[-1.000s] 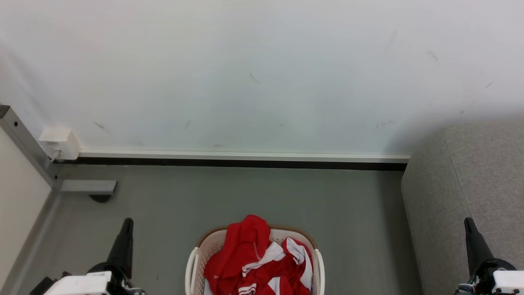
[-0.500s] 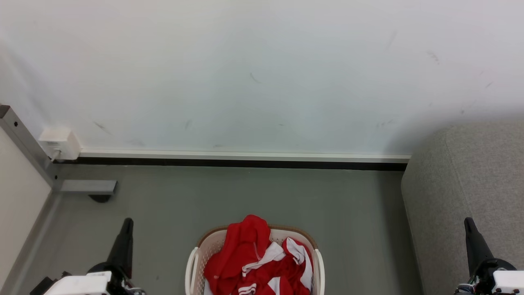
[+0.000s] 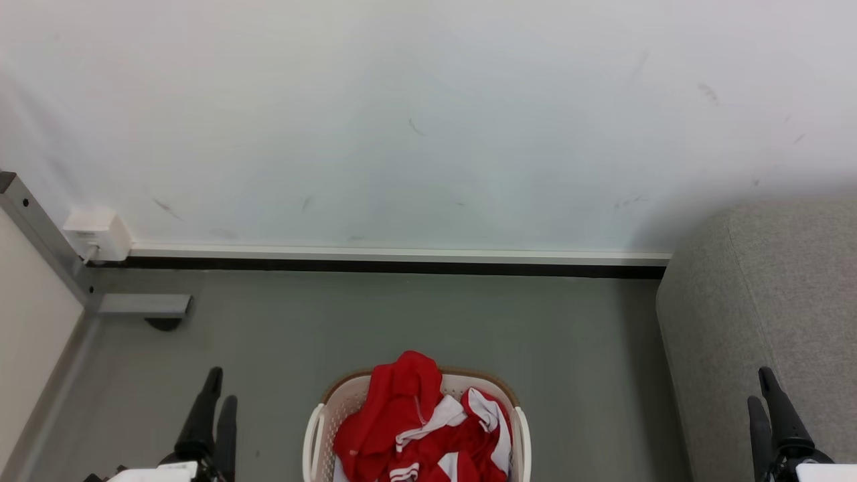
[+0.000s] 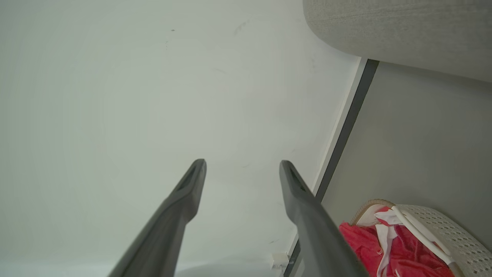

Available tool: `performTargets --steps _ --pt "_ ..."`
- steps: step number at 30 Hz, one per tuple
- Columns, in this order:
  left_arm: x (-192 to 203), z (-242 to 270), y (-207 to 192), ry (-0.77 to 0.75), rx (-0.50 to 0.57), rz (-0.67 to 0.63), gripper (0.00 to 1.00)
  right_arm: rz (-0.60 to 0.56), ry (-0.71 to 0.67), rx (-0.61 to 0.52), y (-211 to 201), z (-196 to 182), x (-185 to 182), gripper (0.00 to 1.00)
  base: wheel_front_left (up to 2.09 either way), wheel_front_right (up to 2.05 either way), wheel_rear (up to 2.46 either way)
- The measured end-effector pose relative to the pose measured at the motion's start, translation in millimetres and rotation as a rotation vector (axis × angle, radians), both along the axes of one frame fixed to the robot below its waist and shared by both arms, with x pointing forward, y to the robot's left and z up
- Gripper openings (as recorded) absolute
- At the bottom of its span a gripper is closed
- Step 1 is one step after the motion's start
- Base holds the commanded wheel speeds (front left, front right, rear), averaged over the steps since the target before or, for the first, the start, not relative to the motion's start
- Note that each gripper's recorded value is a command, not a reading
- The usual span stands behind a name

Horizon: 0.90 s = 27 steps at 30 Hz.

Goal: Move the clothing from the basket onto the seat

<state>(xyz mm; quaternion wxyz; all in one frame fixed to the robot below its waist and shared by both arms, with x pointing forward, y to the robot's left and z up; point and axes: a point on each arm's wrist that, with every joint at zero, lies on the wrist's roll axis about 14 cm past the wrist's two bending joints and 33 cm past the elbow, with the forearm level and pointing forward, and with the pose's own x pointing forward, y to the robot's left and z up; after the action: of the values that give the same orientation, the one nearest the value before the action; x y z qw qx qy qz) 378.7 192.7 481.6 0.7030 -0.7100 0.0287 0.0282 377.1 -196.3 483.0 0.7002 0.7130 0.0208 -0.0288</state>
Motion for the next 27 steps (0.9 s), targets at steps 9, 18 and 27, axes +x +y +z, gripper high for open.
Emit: performTargets --steps 9,18,27 --pt "0 -3 -5 0.012 0.049 0.004 1.00 -0.018 0.000 -0.138 -4 2 -2 1.00 0.00 0.00 0.00" --pt "0 -5 -8 0.024 0.187 -0.005 1.00 -0.008 -0.026 -0.346 -2 13 -2 1.00 0.00 0.00 0.00" --pt "0 0 -10 0.024 0.372 -0.018 1.00 0.004 -0.050 -0.553 0 20 -2 1.00 0.00 0.00 0.00"
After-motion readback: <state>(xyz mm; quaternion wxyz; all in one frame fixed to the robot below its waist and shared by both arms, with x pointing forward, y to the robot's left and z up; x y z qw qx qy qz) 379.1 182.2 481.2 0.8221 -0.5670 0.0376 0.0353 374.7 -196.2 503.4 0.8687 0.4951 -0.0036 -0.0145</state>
